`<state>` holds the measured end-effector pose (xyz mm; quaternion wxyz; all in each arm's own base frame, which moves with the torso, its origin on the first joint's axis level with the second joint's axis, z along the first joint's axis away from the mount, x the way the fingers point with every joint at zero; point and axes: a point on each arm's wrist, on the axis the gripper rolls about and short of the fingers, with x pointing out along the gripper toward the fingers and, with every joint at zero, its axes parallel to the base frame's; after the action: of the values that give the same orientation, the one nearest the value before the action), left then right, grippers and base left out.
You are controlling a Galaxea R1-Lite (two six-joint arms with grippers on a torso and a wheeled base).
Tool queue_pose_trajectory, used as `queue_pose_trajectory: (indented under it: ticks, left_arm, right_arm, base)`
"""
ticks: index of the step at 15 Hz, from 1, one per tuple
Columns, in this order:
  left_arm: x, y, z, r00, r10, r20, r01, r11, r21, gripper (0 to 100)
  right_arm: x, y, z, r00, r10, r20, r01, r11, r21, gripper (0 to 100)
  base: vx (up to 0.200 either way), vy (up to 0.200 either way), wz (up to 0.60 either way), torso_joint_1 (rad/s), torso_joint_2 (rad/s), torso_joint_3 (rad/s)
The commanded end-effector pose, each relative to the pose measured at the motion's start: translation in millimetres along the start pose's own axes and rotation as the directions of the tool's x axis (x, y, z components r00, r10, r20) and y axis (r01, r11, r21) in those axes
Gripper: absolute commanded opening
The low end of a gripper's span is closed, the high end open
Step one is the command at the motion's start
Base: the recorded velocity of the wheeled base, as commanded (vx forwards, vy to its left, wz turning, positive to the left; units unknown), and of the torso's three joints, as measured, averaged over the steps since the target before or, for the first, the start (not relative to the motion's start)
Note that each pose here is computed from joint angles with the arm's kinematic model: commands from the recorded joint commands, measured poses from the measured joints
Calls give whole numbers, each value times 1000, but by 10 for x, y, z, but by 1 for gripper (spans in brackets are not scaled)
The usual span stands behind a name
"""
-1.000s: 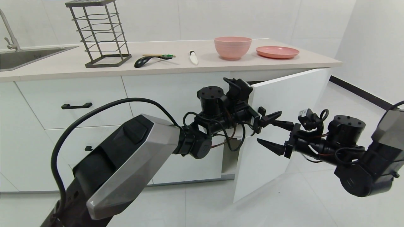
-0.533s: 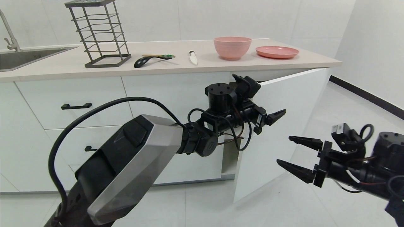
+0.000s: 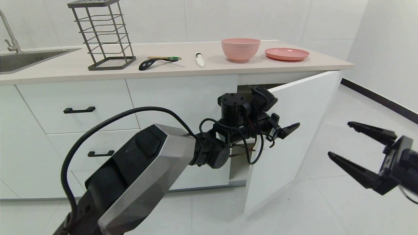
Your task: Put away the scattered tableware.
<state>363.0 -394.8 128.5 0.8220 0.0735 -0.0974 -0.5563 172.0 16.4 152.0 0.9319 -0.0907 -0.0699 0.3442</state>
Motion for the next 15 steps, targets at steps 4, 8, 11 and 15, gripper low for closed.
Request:
queue_pose_trajectory:
  ticks: [4,8,11,15]
  left_arm:
    - [143,-384,12,997,-76,26,76,997,-5,100]
    - [237,-688,72,989,-136,56,138,990,-21,100]
    - [340,-971,61,980,-187,71,191,980,-51,100]
    - [474,-1595,2,945,-318,78,325,940,-100,100]
  right_arm:
    - [-105,-208,561,974,-102,202,143,970,-199,100]
    - [-90,-248,697,964,-100,247,163,954,-251,100]
    - [-121,-302,825,952,-120,282,208,928,-308,100]
    - [-151,-302,1046,930,-108,352,242,900,-363,100]
  base:
    - [0,0,0,0,0,0]
    - [0,0,0,0,0,0]
    - [0,0,0,0,0,0]
    - [0,0,0,0,0,0]
